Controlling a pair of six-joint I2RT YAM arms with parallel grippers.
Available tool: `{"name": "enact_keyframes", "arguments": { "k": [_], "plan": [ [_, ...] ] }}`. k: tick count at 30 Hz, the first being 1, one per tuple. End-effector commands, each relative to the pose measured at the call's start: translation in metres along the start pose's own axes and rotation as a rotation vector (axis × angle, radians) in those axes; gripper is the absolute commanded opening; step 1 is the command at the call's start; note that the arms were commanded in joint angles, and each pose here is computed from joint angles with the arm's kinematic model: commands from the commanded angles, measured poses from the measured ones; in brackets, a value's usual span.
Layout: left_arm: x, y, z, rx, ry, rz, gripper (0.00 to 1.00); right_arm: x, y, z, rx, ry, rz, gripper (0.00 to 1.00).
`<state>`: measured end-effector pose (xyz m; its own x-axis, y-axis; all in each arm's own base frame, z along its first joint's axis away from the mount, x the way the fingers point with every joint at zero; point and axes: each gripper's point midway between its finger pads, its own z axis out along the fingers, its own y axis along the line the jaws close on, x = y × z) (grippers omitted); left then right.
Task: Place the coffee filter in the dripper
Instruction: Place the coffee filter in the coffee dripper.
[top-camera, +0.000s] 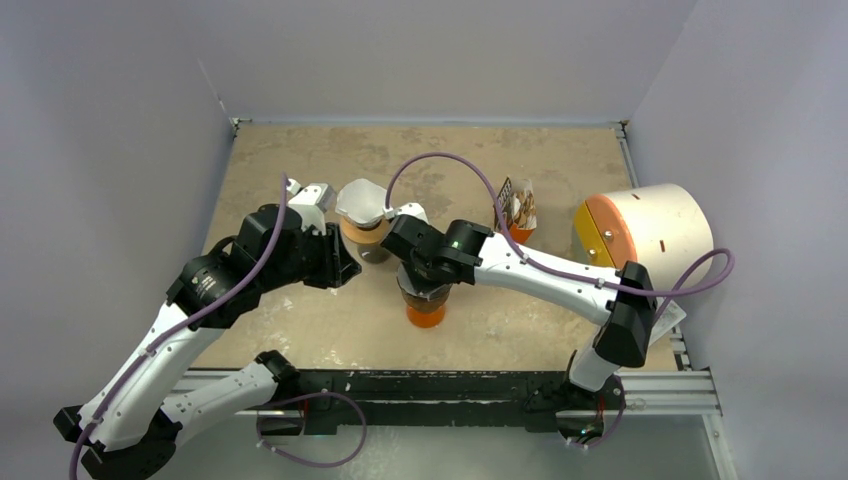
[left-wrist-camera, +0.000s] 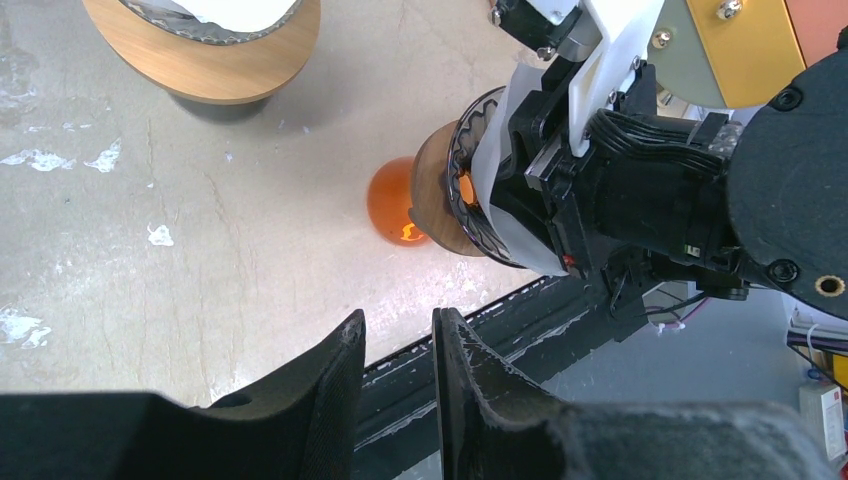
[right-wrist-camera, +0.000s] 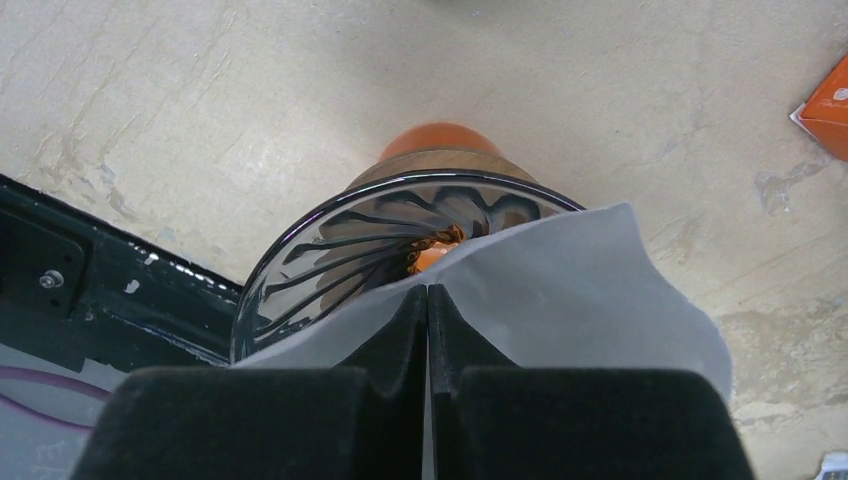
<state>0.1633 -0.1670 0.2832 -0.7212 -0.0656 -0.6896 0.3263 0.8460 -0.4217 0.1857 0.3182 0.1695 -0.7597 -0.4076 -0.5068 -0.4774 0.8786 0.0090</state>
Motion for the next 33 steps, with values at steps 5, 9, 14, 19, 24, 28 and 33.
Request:
{"name": "enact_keyframes", "arguments": {
  "k": [5, 9, 14, 19, 24, 28, 33],
  "plan": [
    [-0.004, 0.001, -0.003, 0.000, -0.023, 0.027, 0.30, -0.001, 0.002, 0.007, -0.004, -0.005, 0.012, 0.00],
    [-0.003, 0.002, -0.003, -0.002, -0.024, 0.028, 0.30, 0.004, 0.000, 0.011, 0.007, 0.008, 0.007, 0.06],
    [-0.003, 0.002, -0.004, 0.000, -0.024, 0.029, 0.29, 0.010, -0.001, 0.014, 0.006, 0.025, 0.005, 0.10],
    [-0.003, 0.001, -0.002, 0.003, -0.017, 0.030, 0.30, 0.016, -0.003, 0.015, 0.011, 0.038, 0.002, 0.26],
    [-0.002, 0.001, -0.001, 0.006, -0.015, 0.030, 0.30, 0.020, -0.004, 0.017, 0.012, 0.047, 0.001, 0.34],
    [-0.001, 0.001, -0.001, 0.005, -0.012, 0.031, 0.29, 0.022, -0.005, 0.018, 0.010, 0.048, 0.002, 0.41],
    [0.000, 0.002, -0.001, 0.003, -0.012, 0.028, 0.29, 0.025, -0.005, 0.021, 0.011, 0.055, 0.002, 0.49]
  ]
}}
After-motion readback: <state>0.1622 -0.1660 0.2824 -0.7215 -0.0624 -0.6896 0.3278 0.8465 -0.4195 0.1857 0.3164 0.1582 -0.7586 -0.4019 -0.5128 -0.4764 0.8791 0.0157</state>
